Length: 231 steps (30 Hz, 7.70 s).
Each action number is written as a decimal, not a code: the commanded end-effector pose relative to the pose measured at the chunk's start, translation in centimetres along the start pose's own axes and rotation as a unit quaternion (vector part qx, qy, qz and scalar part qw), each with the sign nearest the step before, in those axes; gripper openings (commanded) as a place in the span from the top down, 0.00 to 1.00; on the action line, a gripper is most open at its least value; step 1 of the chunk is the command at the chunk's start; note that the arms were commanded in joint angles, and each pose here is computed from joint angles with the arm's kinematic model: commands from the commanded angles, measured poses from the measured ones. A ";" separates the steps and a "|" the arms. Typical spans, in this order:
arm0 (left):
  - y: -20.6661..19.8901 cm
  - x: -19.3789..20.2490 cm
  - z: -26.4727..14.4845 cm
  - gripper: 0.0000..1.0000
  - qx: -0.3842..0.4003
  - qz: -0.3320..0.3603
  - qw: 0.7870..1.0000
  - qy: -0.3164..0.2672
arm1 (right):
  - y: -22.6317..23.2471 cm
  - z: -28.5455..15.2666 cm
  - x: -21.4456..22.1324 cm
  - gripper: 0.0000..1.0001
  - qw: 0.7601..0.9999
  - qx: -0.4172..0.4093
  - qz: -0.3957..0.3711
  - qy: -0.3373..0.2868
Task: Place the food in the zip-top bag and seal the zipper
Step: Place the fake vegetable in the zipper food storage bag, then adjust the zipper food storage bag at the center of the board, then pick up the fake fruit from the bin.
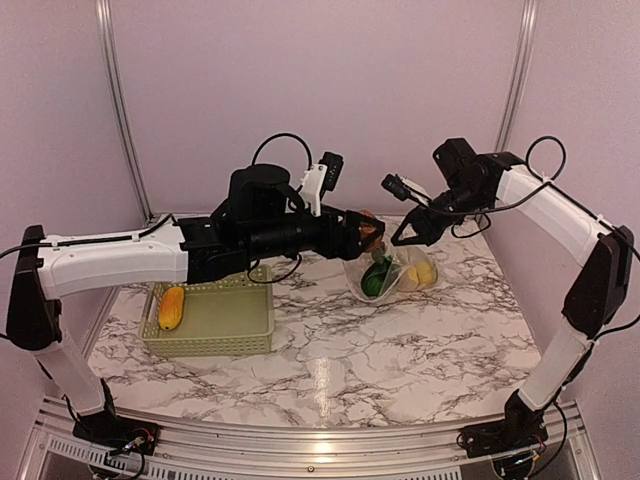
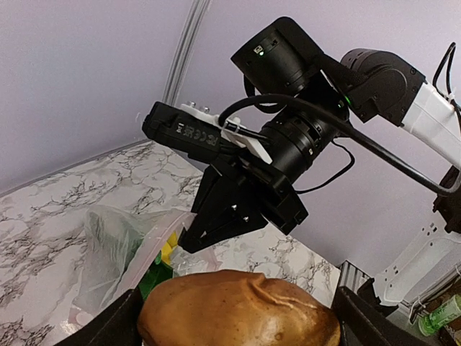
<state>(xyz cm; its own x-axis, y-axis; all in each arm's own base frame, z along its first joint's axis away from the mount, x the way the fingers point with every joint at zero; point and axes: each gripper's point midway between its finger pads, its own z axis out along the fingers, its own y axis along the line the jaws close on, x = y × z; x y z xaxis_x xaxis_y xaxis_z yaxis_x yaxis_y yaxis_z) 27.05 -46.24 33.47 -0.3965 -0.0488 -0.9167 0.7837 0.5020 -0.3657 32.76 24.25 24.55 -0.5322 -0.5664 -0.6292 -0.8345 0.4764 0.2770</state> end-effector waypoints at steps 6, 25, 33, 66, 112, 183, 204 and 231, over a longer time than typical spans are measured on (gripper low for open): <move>-0.3 1.7 6.6 0.38 -0.021 -0.011 1.000 -0.014 | 1.9 -2.6 -2.2 1.00 0.999 0.002 -0.031 -0.030; 8.8 5.8 10.7 0.42 -0.237 -0.008 0.971 0.014 | 4.3 -4.4 -2.4 1.00 0.997 -0.024 -0.052 -0.053; 11.0 6.4 11.6 0.28 -0.288 -0.001 0.957 0.029 | 5.7 -4.7 -2.5 1.00 0.995 -0.059 -0.058 -0.061; 5.0 -2.0 -0.7 0.21 -0.240 -0.064 0.965 -0.080 | 3.2 -3.1 -2.5 1.00 0.998 -0.033 -0.034 -0.051; 5.6 -1.1 6.1 1.00 -0.177 -0.133 0.974 -0.049 | -0.6 -9.4 -4.9 1.00 0.992 0.066 -0.017 -0.110; 31.8 16.5 -24.0 0.23 -0.629 -0.009 0.708 0.322 | -1.9 -8.4 -3.1 1.00 0.992 0.040 0.002 -0.121; 35.8 19.5 -26.3 0.25 -0.679 0.029 0.622 0.389 | -1.6 -7.9 -2.7 1.00 0.993 0.037 0.003 -0.112; 37.3 20.3 -25.9 0.44 -0.682 0.016 0.612 0.400 | -1.5 -7.2 -2.3 1.00 0.994 0.038 0.002 -0.100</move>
<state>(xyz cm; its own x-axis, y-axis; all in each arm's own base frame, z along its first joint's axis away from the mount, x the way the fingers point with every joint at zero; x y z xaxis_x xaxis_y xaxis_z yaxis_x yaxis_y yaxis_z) 35.64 -6.04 3.89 -0.9330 0.1619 -0.3216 -0.0921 0.7561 0.6480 34.60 19.75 29.81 -0.5300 -0.4167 -0.7386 -0.7962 0.5443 0.2642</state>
